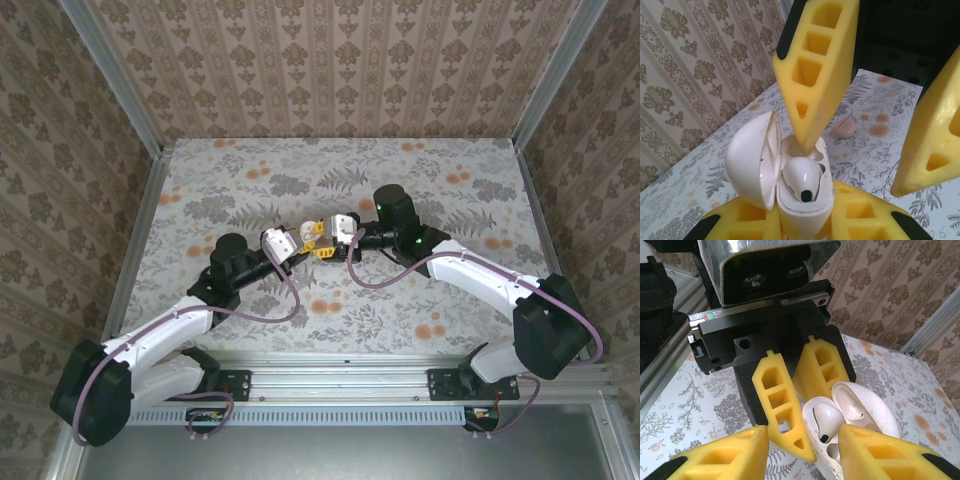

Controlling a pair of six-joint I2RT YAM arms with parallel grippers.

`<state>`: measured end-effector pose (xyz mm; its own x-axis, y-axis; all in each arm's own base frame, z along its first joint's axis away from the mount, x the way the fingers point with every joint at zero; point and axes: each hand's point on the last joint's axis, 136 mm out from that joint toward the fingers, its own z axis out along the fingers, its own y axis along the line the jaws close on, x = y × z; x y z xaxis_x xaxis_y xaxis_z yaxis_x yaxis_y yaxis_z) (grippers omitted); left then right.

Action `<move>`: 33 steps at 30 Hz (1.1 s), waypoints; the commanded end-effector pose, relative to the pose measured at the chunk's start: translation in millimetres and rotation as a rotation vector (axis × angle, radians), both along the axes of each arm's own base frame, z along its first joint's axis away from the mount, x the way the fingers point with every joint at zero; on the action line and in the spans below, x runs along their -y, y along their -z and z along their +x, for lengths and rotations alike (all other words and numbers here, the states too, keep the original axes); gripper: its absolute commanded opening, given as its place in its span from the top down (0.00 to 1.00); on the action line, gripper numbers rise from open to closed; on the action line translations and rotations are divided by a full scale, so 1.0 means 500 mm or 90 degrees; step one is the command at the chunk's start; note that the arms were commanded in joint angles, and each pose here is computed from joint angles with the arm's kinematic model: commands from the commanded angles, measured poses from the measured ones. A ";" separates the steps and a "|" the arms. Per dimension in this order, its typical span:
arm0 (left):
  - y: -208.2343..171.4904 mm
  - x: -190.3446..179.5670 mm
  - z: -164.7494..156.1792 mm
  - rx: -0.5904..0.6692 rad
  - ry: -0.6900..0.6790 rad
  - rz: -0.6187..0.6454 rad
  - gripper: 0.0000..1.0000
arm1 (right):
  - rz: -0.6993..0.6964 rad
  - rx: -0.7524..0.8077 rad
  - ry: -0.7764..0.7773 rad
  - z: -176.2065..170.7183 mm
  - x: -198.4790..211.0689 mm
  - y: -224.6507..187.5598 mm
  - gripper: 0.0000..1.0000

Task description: Insert wireless bluetooth earbuds into charging case

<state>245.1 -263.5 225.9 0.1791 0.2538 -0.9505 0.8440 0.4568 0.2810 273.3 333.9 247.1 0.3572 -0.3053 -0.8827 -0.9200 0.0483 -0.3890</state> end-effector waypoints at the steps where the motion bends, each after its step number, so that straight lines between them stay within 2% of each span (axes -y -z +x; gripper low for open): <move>1: -0.041 0.007 -0.002 0.037 0.009 -0.014 0.96 | 0.006 0.016 -0.024 -0.008 -0.010 -0.018 0.58; 8: -0.036 0.005 -0.002 0.033 0.005 -0.011 0.96 | 0.008 0.028 0.011 -0.018 0.017 -0.044 0.59; 17: 0.011 -0.023 0.005 -0.014 -0.052 -0.007 0.96 | -0.049 -0.093 0.183 -0.020 0.123 -0.038 0.57; 20: 0.024 -0.039 0.023 -0.038 -0.103 -0.008 0.96 | -0.055 -0.154 0.252 -0.019 0.157 -0.034 0.56; 26: 0.053 -0.060 0.031 -0.079 -0.149 -0.011 0.96 | -0.065 -0.284 0.354 -0.020 0.198 -0.022 0.51; 33: 0.075 -0.082 0.028 -0.101 -0.182 -0.007 0.96 | -0.042 -0.528 0.393 -0.006 0.205 0.001 0.44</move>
